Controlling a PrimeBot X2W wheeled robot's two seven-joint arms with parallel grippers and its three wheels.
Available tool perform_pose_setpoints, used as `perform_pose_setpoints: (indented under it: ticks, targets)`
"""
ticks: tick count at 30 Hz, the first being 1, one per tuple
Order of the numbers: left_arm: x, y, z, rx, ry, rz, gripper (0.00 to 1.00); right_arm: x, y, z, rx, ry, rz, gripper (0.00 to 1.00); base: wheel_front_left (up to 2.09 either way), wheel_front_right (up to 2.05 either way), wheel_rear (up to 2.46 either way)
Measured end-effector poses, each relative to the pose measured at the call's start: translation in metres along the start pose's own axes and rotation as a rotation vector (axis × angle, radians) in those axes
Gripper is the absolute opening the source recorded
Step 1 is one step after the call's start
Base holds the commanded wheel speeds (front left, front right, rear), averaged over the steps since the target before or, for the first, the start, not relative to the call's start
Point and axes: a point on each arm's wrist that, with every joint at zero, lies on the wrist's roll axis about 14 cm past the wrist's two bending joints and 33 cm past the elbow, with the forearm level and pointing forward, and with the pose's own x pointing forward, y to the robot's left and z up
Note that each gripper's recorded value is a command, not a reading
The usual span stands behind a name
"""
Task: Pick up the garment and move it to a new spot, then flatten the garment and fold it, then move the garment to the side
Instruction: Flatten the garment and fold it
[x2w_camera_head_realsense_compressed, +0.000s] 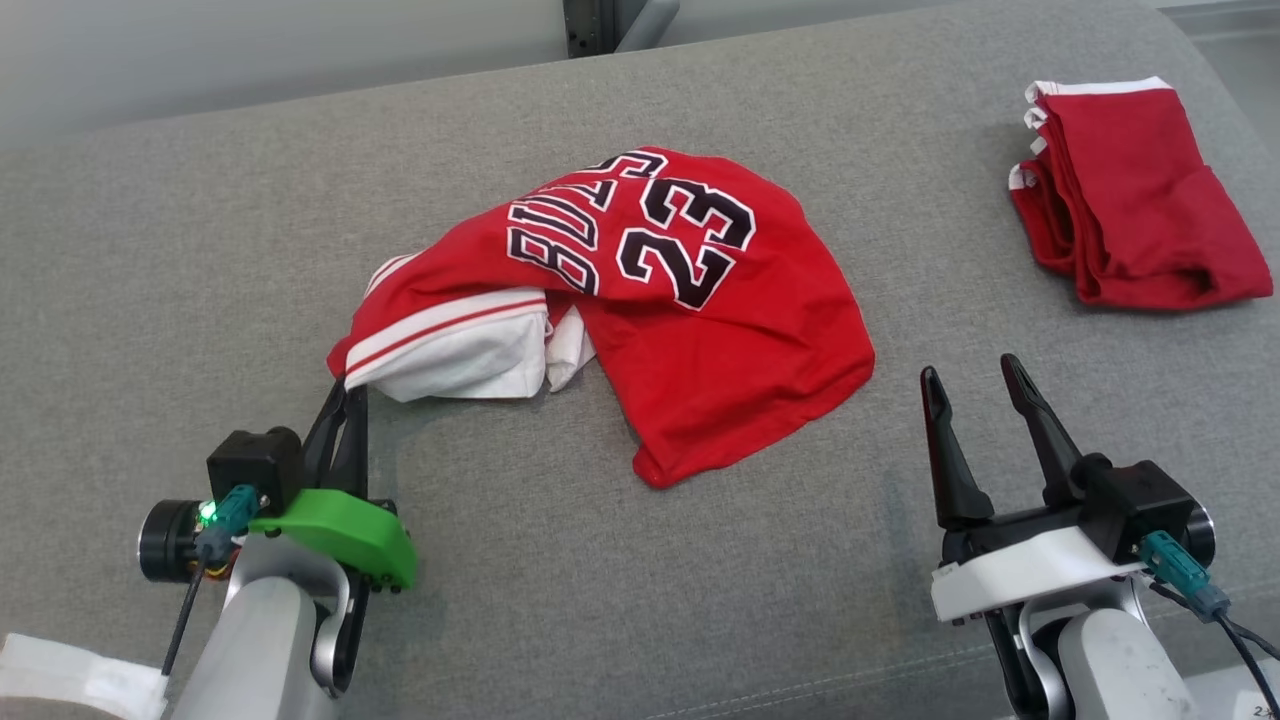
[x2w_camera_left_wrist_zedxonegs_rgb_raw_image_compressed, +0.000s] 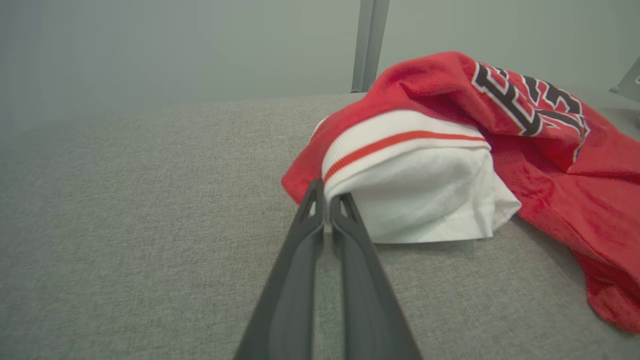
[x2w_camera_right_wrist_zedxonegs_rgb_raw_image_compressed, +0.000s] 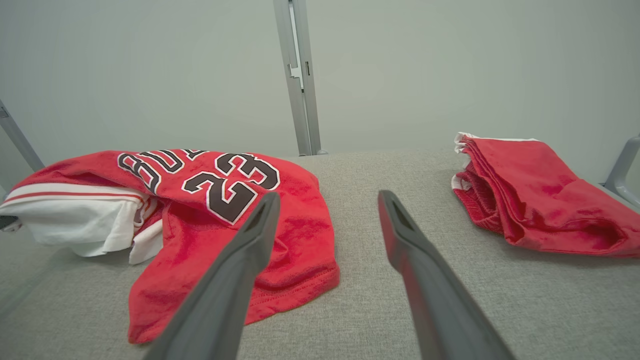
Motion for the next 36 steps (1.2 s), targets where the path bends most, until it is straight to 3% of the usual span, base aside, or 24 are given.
perform_pose_setpoints:
  ticks: [10, 15, 22, 34, 35, 36]
  targets:
    - [-0.084, 0.036, 0.037, 0.12, -0.033, 0.111, 0.0, 0.003, 0.023, 0.007, 0.039, -0.025, 0.063, 1.0, 0.0, 0.0, 0.0]
    - [-0.109, 0.045, 0.034, 0.073, 0.024, 0.163, 0.0, 0.005, 0.032, 0.007, 0.049, -0.024, 0.089, 1.0, 0.0, 0.0, 0.0]
    - [-0.092, 0.053, 0.021, 0.048, 0.085, 0.174, 0.0, 0.005, 0.03, 0.002, 0.044, -0.008, 0.082, 1.0, 0.0, 0.0, 0.0]
    - [-0.036, 0.079, -0.024, 0.006, 0.197, 0.209, 0.0, -0.001, -0.004, -0.005, 0.007, 0.019, -0.012, 1.0, 0.0, 0.0, 0.0]
    - [-0.033, 0.08, -0.028, 0.003, 0.202, 0.213, 0.05, -0.002, -0.006, -0.006, 0.006, 0.023, -0.017, 1.0, 0.0, 0.0, 0.0]
    - [-0.03, 0.08, -0.03, -0.002, 0.2, 0.217, 0.3, -0.003, -0.008, -0.007, 0.005, 0.026, -0.023, 1.0, 0.0, 0.0, 0.0]
